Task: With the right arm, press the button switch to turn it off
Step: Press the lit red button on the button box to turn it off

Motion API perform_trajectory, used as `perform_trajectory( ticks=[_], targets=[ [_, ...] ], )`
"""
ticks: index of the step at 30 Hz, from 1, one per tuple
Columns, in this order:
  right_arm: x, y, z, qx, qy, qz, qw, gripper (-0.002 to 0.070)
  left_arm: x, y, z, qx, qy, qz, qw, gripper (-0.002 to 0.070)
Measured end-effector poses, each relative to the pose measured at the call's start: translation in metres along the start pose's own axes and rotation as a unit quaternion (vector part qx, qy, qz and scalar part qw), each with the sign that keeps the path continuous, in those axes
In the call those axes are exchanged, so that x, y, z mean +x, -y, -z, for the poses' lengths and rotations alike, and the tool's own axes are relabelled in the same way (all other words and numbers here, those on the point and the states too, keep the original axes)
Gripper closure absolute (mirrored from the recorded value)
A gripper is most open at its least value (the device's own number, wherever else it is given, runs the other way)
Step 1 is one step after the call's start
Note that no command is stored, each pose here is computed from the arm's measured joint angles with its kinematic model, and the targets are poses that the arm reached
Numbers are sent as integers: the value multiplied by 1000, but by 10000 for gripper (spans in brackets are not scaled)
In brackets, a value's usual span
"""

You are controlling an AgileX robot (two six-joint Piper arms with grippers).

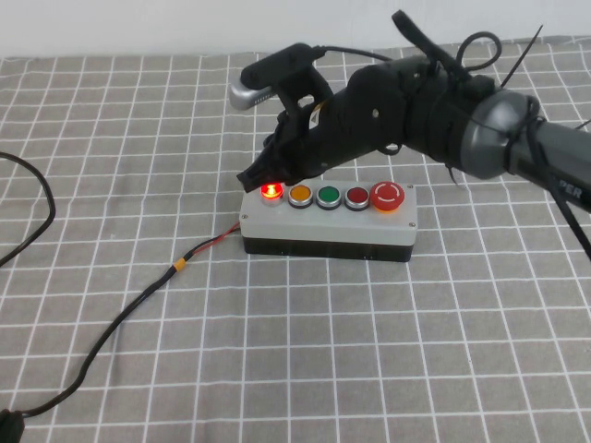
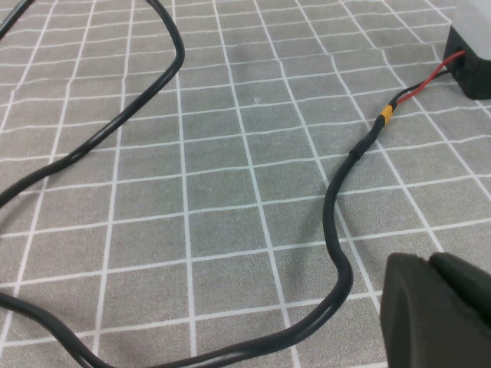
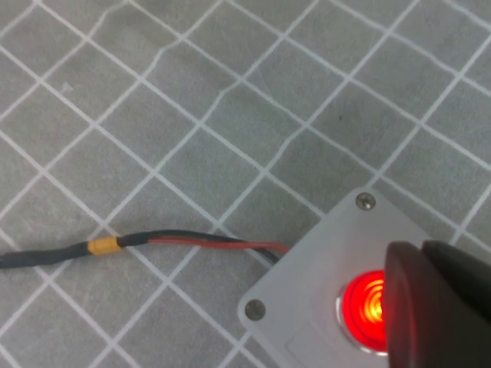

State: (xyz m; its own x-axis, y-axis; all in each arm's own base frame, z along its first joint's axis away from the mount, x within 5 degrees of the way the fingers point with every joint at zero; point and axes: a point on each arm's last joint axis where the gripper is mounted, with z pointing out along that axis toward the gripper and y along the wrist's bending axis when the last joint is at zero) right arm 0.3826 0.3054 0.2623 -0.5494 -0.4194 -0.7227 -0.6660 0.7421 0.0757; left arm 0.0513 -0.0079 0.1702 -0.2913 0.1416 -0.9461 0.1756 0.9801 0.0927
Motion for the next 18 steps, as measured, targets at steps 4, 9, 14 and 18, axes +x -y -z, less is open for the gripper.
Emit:
perform_trajectory(
  ticks=[4, 9, 14, 18],
  targets=[
    [5, 1, -9, 0, -9, -2, 1000, 692, 0, 0, 0, 0, 0, 0, 1000, 678],
    [11, 2, -20, 0, -23, -4, 1000, 692, 0, 0, 0, 0, 0, 0, 1000, 678],
    [12, 2, -25, -2, -27, -6, 1000, 692, 0, 0, 0, 0, 0, 0, 1000, 678],
    [13, 2, -26, -3, -27, -8, 1000, 692, 0, 0, 0, 0, 0, 0, 1000, 678]
  ],
)
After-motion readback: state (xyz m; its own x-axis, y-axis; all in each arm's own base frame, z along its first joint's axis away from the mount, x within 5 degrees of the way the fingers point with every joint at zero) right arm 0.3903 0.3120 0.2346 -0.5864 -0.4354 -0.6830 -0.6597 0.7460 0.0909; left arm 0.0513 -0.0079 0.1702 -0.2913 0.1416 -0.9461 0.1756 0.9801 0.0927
